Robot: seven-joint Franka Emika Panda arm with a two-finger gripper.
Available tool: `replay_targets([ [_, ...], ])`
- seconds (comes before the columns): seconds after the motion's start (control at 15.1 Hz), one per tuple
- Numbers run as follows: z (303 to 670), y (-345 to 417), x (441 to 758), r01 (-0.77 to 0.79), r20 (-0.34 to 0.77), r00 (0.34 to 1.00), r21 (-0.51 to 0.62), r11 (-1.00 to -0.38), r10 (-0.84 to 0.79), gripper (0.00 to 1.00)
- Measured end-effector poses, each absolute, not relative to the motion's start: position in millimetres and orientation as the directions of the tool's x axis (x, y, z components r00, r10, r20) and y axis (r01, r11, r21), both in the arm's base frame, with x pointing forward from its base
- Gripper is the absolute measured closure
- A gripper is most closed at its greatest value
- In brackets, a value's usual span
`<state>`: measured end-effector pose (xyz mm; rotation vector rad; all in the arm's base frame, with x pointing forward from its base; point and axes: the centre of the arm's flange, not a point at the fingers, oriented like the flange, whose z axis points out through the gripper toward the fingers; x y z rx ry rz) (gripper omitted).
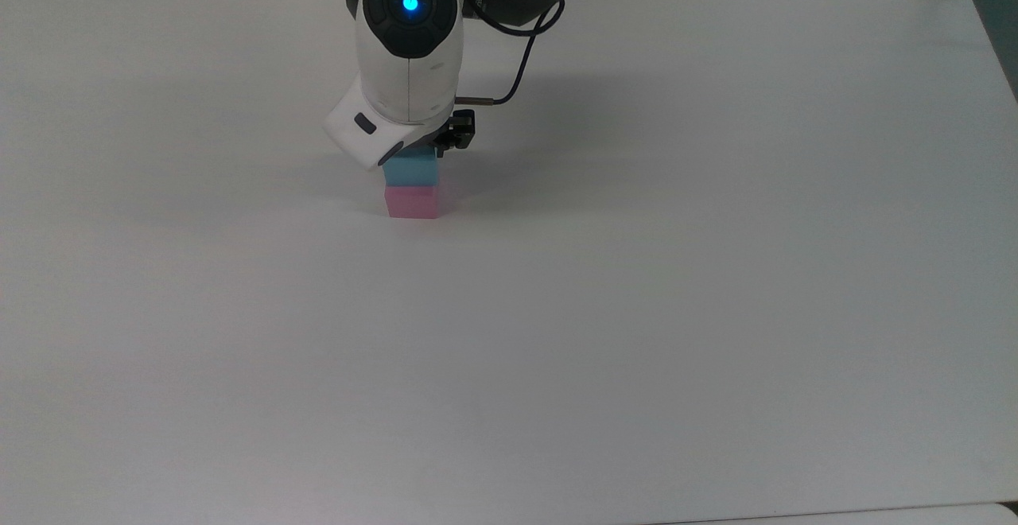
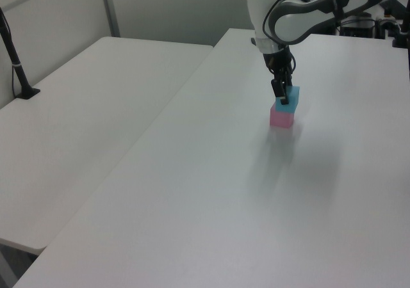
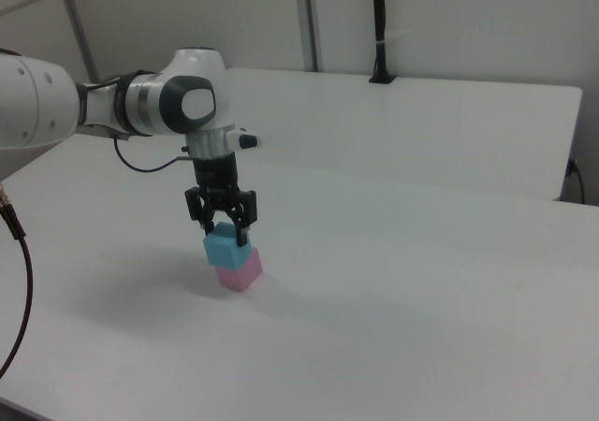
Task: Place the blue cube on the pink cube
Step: 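Open the gripper and raise it away from the stacked cubes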
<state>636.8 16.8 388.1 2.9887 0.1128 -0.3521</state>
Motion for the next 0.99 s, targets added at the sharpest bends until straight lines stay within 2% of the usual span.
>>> replay_targets([
  [0.07,388,17,637,0.086,-0.235,0.97,0.121,-0.989,0.056,0.24],
  [0.2,389,17,637,0.081,-0.233,0.971,0.122,-0.989,0.051,0.11],
  [0.33,392,16,638,0.079,-0.227,0.973,0.123,-0.989,0.049,0.07],
  [0.4,397,16,639,0.076,-0.216,0.975,0.123,-0.989,0.048,0.01],
  [0.46,407,16,641,0.074,-0.199,0.979,0.122,-0.99,0.049,0.0],
  [0.73,484,13,631,0.058,-0.076,0.996,0.104,-0.993,0.05,0.0],
  [0.99,563,6,588,0.048,-0.037,0.998,0.069,-0.996,0.046,0.0],
])
